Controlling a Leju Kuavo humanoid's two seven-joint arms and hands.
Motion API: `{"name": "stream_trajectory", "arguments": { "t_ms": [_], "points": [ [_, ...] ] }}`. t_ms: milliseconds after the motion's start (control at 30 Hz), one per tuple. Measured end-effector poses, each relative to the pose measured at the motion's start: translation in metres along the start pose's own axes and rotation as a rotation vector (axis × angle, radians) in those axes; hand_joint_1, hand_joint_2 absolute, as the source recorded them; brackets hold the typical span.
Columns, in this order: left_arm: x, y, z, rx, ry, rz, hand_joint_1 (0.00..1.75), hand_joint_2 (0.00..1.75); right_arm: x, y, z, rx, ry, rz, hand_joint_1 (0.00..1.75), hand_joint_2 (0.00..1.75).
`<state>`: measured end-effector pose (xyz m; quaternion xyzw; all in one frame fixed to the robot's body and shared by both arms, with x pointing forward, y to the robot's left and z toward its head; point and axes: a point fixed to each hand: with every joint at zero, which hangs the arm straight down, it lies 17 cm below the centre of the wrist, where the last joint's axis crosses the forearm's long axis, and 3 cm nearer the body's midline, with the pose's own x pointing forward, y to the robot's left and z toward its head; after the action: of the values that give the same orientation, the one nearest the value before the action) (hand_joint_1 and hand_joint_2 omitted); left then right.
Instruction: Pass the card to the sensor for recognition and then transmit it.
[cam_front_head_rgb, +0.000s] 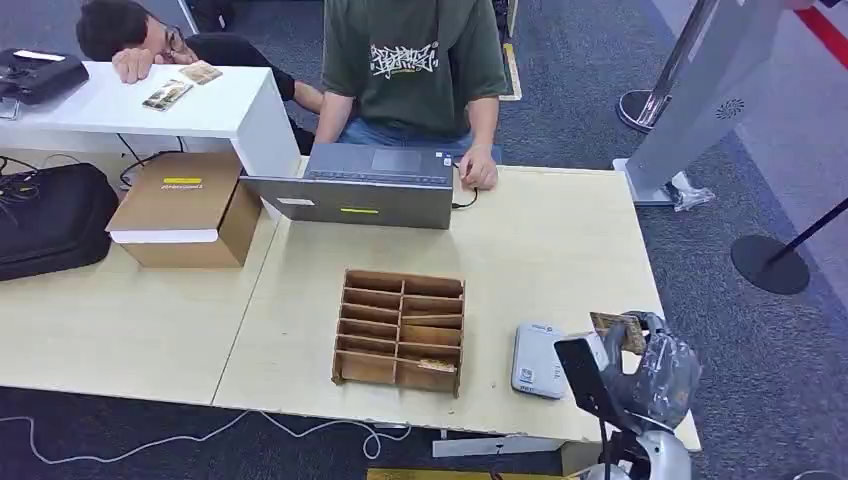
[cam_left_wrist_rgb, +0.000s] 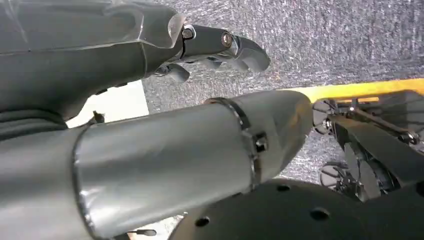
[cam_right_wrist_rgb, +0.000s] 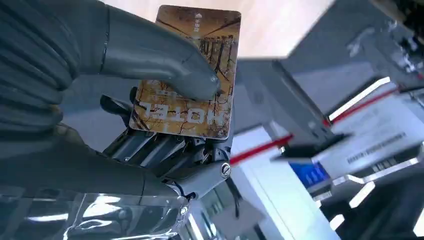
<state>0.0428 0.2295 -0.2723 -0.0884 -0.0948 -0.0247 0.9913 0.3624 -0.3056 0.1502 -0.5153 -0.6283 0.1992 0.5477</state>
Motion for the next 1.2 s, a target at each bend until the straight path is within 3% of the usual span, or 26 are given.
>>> {"name": "stream_trajectory", "arguments": {
  "t_ms": [333,433,533,567,800,1200],
  "points": [
    [0.002,0.0,0.0,-0.001,-0.011,-0.008,0.0,0.0,0.028,-0.052,0.003,-0.219,-0.128,0.235,1.75,1.75],
    [0.002,0.0,0.0,-0.003,-0.012,-0.01,0.0,0.0,0.045,-0.063,0.008,-0.262,-0.302,0.318,1.75,1.75],
    [0.0,0.001,0.001,-0.009,-0.009,-0.022,0.0,0.0,0.051,-0.087,0.012,-0.293,-0.527,0.495,1.75,1.75],
    [0.0,0.002,0.001,-0.011,-0.008,-0.024,0.0,0.0,0.044,-0.094,0.012,-0.299,-0.547,0.542,1.75,1.75],
    [-0.002,0.009,0.002,-0.005,-0.005,-0.024,0.0,0.0,0.016,-0.136,0.013,-0.342,-0.519,0.704,1.75,1.75],
    [-0.002,0.012,0.003,-0.001,-0.005,-0.024,0.0,0.0,0.006,-0.152,0.013,-0.362,-0.491,0.754,1.75,1.75]
  ]
}}
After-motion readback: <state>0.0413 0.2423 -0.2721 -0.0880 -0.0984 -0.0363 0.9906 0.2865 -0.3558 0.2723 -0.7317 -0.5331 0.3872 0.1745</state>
